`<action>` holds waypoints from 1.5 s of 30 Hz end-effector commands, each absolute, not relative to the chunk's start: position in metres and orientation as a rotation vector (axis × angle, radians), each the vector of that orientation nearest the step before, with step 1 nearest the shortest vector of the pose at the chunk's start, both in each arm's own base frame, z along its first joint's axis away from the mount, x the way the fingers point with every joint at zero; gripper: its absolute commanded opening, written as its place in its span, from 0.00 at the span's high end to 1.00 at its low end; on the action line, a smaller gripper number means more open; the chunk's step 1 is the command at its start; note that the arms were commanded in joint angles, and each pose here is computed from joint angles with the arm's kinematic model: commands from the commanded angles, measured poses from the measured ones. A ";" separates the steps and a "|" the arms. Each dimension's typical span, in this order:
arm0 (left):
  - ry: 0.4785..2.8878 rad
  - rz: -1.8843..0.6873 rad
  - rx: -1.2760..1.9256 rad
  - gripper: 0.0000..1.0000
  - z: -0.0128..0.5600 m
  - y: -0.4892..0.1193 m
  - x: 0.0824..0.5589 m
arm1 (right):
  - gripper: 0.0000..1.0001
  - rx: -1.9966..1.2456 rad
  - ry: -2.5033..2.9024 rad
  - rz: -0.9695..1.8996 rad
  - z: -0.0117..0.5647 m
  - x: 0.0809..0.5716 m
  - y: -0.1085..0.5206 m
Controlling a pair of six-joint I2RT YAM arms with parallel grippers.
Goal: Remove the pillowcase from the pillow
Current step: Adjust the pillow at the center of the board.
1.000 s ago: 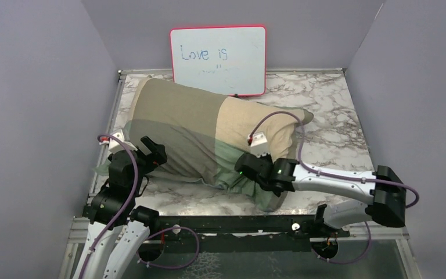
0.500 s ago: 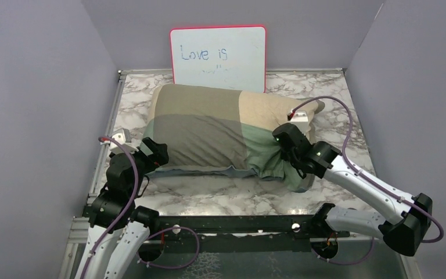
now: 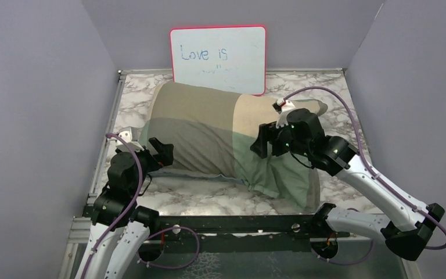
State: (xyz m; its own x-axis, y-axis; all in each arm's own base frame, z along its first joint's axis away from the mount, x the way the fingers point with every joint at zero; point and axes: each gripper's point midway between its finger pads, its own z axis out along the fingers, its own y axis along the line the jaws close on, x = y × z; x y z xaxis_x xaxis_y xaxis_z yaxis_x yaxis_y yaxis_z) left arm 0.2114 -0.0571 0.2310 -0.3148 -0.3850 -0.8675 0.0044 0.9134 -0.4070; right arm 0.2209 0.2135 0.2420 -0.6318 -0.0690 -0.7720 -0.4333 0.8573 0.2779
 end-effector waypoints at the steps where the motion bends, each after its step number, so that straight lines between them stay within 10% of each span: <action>1: 1.807 -0.432 -0.243 0.01 0.243 -0.062 0.213 | 0.20 -0.652 2.019 0.893 0.289 0.194 0.278; 12: 1.809 -0.417 -0.261 0.01 0.241 -0.059 0.214 | 0.11 -0.990 1.749 -0.107 0.221 0.168 0.376; 22: 1.801 -0.367 -0.341 0.01 0.241 -0.045 0.212 | 0.06 -0.998 1.651 -0.312 0.146 0.208 0.372; 30: 1.760 -0.295 -0.486 0.01 0.242 -0.022 0.206 | 0.95 -0.780 1.884 -0.155 0.135 0.246 0.356; 45: 1.712 -0.235 -0.620 0.01 0.240 -0.003 0.201 | 0.99 -0.751 2.117 0.439 0.141 0.160 0.324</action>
